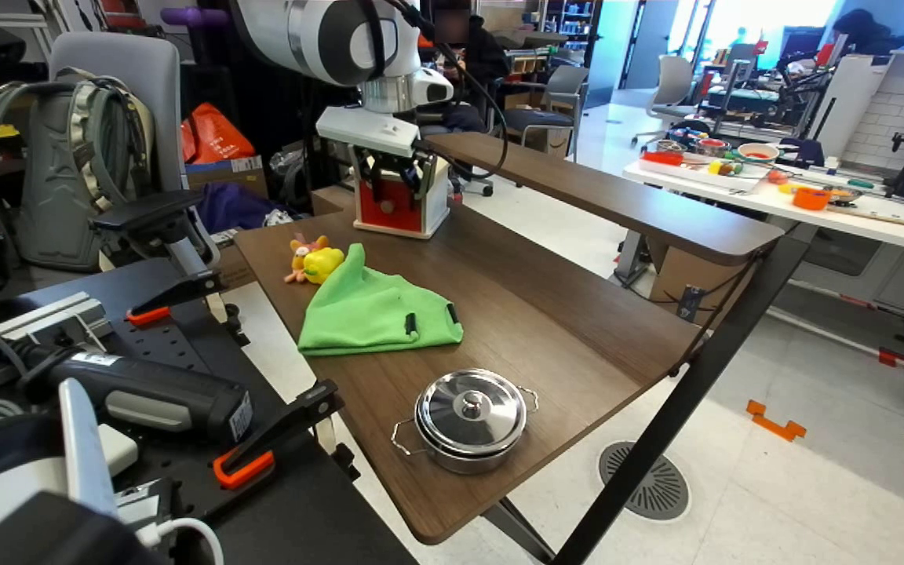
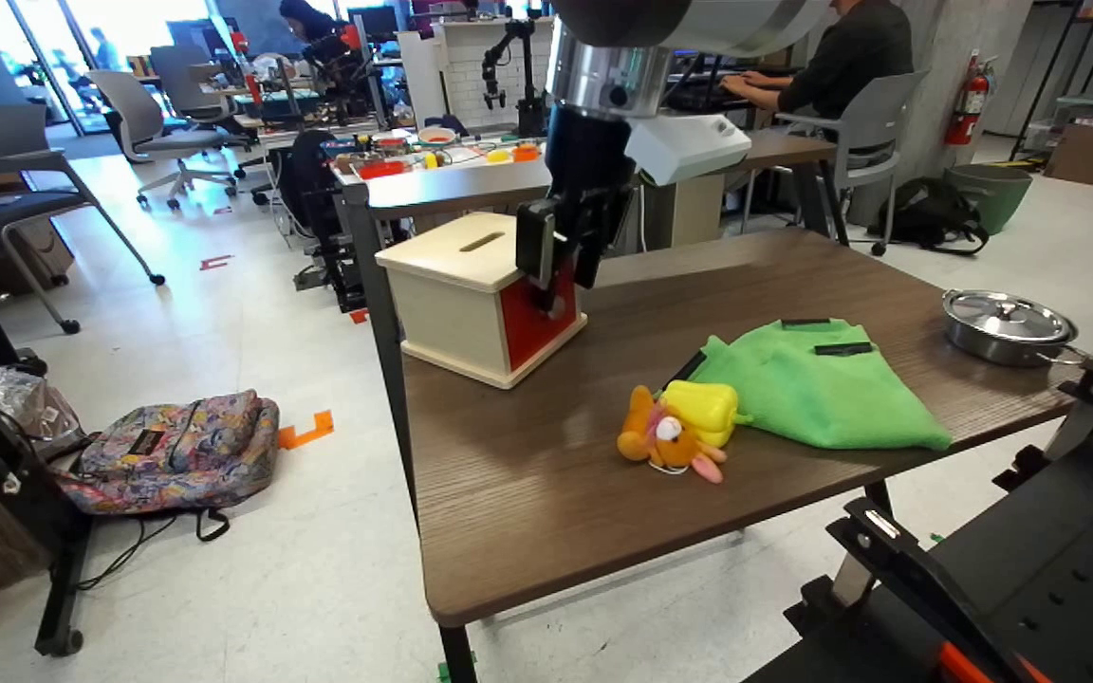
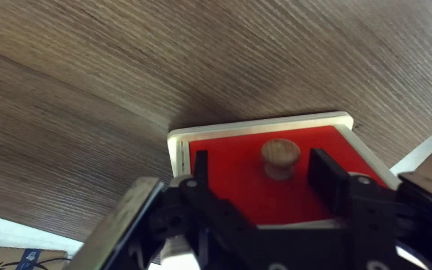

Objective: Close the orange drawer

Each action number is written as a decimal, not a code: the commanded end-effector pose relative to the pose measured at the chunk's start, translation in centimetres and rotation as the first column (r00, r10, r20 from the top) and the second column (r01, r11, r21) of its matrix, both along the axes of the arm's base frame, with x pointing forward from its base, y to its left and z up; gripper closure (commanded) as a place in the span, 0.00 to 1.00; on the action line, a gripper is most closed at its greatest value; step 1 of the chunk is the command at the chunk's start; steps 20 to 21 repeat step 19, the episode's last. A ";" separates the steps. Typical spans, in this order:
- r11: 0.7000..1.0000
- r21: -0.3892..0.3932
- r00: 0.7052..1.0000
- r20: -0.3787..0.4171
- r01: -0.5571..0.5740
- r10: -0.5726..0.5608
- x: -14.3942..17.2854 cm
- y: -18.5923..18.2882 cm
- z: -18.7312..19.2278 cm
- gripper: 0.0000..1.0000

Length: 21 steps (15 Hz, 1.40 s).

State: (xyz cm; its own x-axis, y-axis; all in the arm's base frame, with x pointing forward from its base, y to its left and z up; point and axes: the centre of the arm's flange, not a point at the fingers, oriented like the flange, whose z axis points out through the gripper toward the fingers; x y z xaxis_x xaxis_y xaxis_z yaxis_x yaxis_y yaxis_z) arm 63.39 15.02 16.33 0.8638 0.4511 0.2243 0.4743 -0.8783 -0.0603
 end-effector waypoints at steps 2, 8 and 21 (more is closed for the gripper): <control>1.000 0.019 0.999 0.030 0.022 -0.022 0.5 -0.1 1.7 0.00; 0.999 0.008 0.999 0.013 0.045 -0.045 -2.8 -1.5 3.3 0.00; 0.994 0.037 0.995 0.028 0.099 -0.100 -7.5 -2.6 10.2 0.00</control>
